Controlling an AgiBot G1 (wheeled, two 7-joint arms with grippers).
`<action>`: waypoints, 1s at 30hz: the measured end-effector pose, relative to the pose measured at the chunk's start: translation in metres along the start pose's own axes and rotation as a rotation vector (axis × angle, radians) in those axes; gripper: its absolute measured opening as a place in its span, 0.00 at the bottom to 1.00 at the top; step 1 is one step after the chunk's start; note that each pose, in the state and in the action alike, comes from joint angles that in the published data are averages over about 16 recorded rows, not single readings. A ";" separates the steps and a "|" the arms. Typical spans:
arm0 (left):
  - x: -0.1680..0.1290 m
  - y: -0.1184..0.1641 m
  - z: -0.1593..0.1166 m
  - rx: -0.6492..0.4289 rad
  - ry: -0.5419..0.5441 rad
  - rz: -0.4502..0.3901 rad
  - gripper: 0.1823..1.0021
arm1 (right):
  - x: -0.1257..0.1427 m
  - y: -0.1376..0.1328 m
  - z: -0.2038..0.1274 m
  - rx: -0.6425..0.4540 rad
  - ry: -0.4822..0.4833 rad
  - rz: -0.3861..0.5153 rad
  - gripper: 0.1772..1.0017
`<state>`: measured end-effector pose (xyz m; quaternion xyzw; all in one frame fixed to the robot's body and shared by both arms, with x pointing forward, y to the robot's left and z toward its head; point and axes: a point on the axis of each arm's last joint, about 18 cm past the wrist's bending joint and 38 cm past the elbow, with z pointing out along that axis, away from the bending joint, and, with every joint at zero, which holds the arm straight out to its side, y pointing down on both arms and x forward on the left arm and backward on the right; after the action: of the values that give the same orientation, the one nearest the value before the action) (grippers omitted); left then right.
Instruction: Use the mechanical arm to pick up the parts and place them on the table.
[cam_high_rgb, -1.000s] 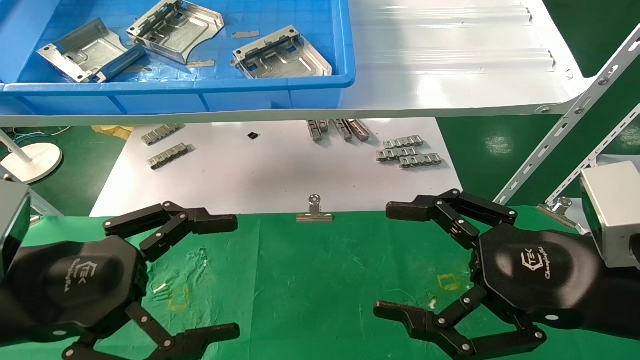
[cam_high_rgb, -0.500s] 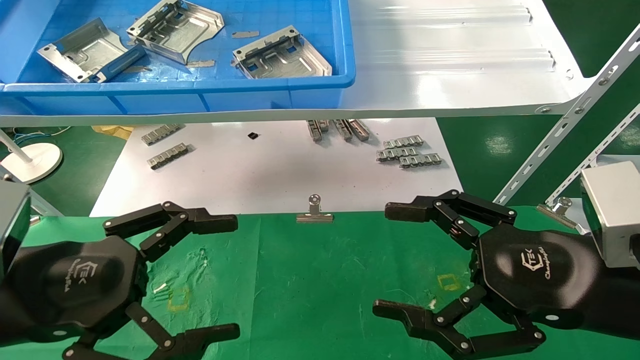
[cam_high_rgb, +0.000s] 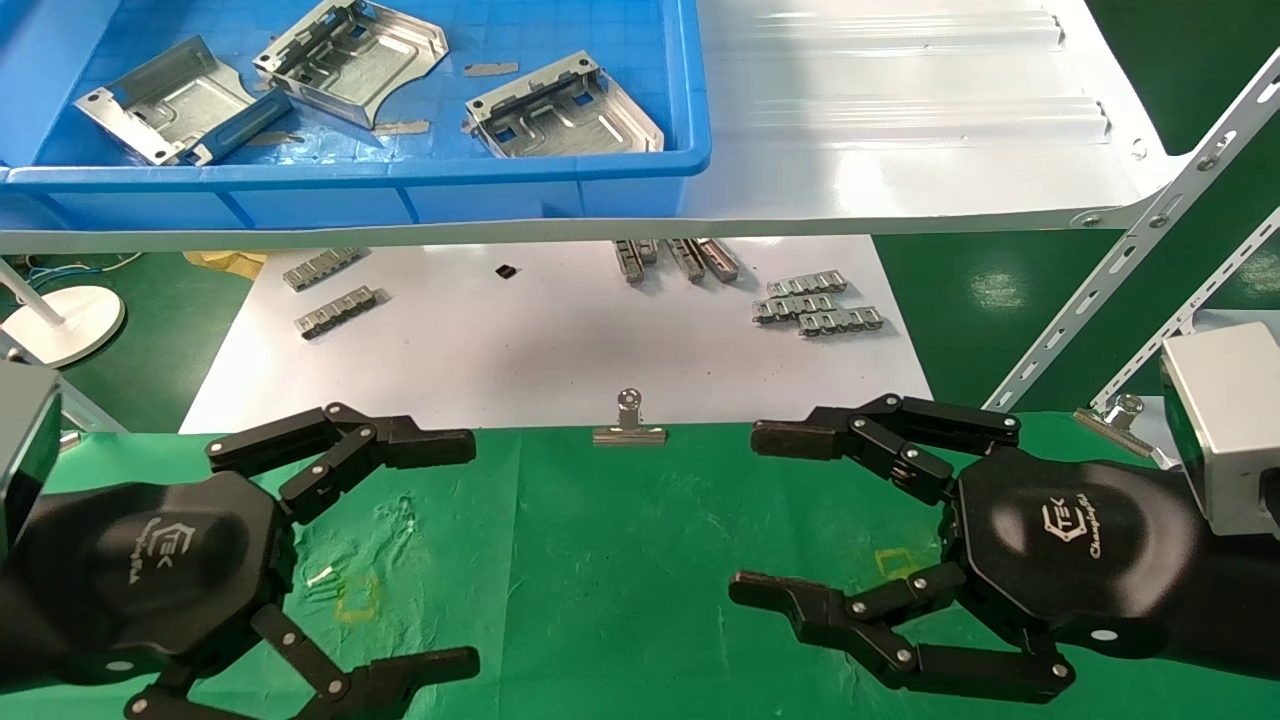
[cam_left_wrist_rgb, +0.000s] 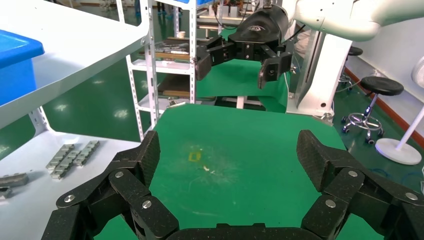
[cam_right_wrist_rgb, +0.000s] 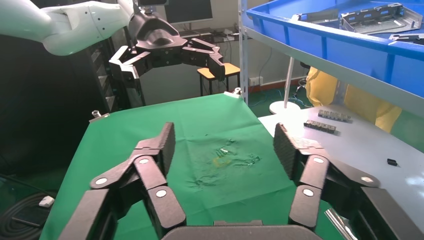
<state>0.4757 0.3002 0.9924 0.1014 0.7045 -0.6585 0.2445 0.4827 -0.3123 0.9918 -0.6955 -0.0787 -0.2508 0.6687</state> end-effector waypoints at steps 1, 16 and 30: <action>0.000 0.000 0.000 0.000 0.000 0.000 1.00 | 0.000 0.000 0.000 0.000 0.000 0.000 0.76; 0.000 -0.001 0.000 0.000 0.000 0.002 1.00 | 0.000 0.000 0.000 0.000 0.000 0.000 0.32; -0.059 -0.063 -0.004 0.004 -0.125 0.178 1.00 | 0.000 0.000 0.000 0.000 0.000 0.000 0.07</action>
<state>0.4964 0.3073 1.0761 0.1228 0.6748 -0.6404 0.3456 0.4827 -0.3123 0.9918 -0.6955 -0.0787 -0.2508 0.6687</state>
